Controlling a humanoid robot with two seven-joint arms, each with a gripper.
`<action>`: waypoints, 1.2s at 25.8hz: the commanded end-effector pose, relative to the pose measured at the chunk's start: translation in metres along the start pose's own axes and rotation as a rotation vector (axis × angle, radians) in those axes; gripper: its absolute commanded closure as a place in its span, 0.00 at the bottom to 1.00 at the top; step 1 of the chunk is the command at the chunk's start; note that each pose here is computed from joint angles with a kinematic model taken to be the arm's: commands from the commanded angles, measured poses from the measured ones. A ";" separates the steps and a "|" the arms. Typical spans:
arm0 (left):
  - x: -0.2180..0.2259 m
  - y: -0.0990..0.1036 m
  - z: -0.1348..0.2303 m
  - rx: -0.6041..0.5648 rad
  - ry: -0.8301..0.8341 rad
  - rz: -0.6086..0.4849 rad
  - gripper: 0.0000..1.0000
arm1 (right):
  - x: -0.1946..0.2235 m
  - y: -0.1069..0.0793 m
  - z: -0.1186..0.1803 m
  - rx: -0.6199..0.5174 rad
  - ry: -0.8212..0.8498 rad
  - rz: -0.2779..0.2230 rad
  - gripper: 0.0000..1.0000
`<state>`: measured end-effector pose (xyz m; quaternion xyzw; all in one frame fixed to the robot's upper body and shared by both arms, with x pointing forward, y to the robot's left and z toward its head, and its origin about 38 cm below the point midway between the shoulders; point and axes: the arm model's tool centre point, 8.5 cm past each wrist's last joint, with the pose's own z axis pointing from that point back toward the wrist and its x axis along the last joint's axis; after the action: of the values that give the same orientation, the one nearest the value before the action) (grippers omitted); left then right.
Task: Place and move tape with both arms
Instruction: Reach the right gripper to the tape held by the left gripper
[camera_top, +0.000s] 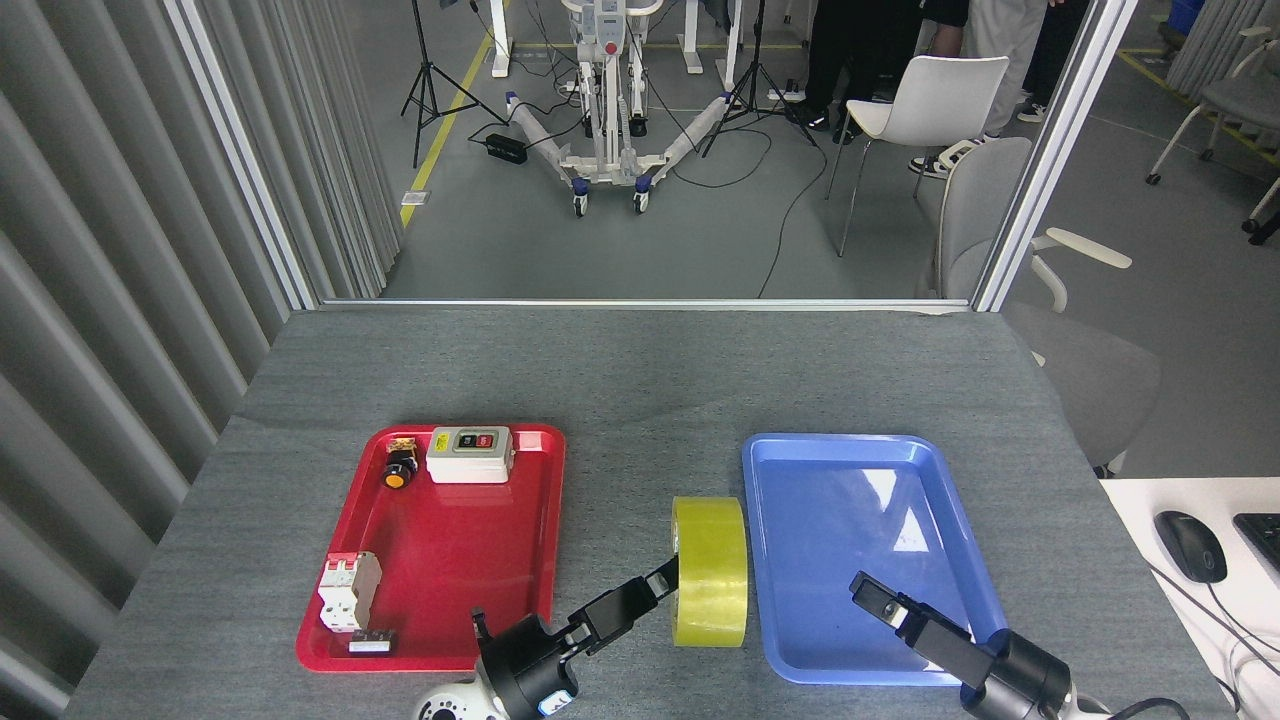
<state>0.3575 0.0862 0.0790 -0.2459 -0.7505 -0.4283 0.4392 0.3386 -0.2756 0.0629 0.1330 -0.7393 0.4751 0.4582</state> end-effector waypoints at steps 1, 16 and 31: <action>0.001 0.000 0.000 -0.002 -0.001 -0.001 1.00 | 0.009 0.009 -0.006 0.087 -0.058 -0.048 0.00; 0.000 0.000 0.000 -0.010 0.011 -0.018 1.00 | 0.062 -0.029 -0.036 0.328 -0.156 0.157 0.00; 0.001 0.002 0.000 -0.007 0.008 -0.024 1.00 | 0.075 0.001 -0.098 0.368 -0.252 0.264 0.04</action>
<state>0.3583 0.0867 0.0804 -0.2374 -0.7495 -0.4372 0.4367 0.3482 -0.1815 0.1318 0.1785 -0.7009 0.6342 0.2732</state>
